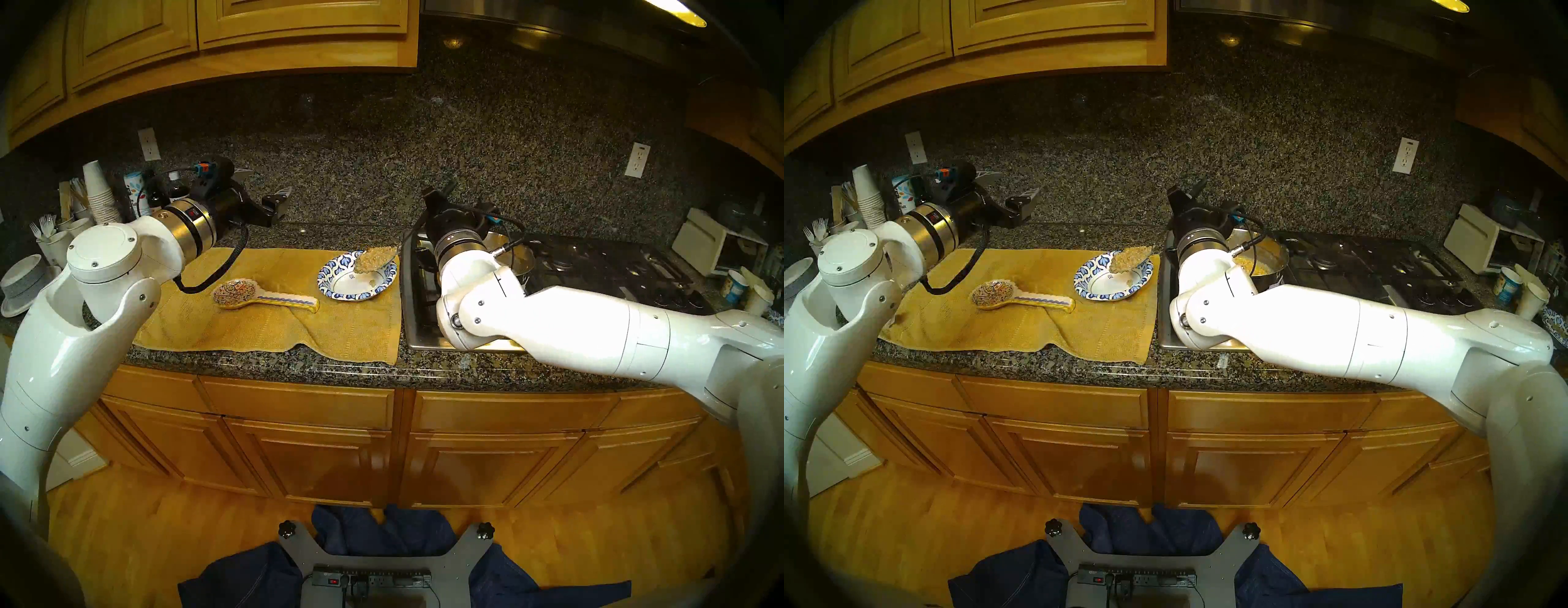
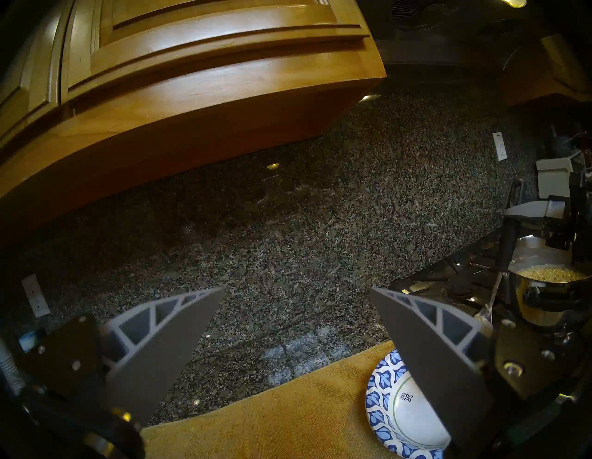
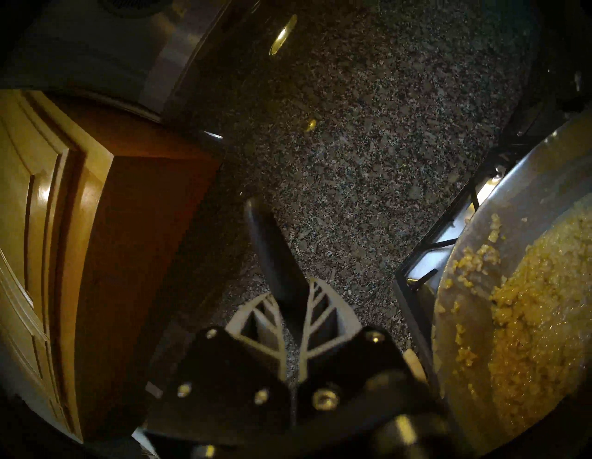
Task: Scoop oatmeal into bowl
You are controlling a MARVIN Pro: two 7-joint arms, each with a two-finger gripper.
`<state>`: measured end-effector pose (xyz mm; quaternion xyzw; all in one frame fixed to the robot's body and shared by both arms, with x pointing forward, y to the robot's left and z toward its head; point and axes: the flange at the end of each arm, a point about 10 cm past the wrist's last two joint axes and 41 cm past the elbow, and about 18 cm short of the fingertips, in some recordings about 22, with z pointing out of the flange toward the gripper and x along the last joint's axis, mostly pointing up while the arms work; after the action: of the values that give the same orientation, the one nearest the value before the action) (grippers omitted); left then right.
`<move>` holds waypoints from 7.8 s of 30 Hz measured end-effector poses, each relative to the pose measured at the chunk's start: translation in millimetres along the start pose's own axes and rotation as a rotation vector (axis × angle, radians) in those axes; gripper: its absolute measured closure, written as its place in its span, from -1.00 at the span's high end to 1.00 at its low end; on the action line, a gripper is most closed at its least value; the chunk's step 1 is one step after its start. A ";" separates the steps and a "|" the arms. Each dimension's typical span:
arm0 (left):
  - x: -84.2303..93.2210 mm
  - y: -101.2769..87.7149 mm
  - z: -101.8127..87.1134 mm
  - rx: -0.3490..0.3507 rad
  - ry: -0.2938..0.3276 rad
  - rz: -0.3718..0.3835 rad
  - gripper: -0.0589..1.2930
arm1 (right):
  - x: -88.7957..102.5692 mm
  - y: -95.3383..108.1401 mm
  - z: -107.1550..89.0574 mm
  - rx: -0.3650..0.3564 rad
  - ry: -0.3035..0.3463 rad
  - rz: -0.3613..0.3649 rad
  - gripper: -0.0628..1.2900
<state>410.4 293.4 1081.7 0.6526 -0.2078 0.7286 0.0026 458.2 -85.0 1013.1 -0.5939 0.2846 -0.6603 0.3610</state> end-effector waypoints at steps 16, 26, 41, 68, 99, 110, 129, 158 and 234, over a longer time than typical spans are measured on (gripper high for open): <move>0.0 0.0 0.0 0.000 0.000 0.000 0.91 | -13.4 -14.7 -0.5 0.144 0.060 -0.122 -0.95; 0.2 0.0 -0.1 0.000 0.002 0.001 0.91 | -22.5 -19.1 -13.1 0.284 0.094 -0.231 -0.95; 0.5 0.1 0.0 -0.001 0.006 0.002 0.91 | -39.4 -10.4 -4.8 0.308 0.150 -0.323 -0.95; 0.6 0.3 -0.1 -0.002 0.009 0.004 0.91 | -60.1 19.3 20.8 0.303 0.228 -0.506 -0.95; 0.6 0.4 -0.1 -0.003 0.009 0.003 0.91 | -72.7 20.4 11.8 0.439 0.288 -0.655 -0.96; 0.5 0.3 -0.1 -0.002 0.009 0.003 0.91 | -70.5 23.5 15.2 0.468 0.318 -0.728 -0.96; 0.5 0.3 -0.1 -0.002 0.008 0.003 0.91 | -73.4 23.3 19.4 0.534 0.337 -0.794 -0.96; 0.3 0.4 -0.2 -0.002 0.008 0.003 0.91 | -82.7 17.8 22.7 0.694 0.316 -0.889 -0.96; 0.2 0.5 -0.2 -0.003 0.010 0.003 0.91 | -97.2 25.6 5.8 0.849 0.308 -1.005 -0.96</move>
<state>410.0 293.0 1081.8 0.6488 -0.2099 0.7314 0.0035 470.8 -20.3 937.0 -0.3598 -0.2623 -0.8796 0.1676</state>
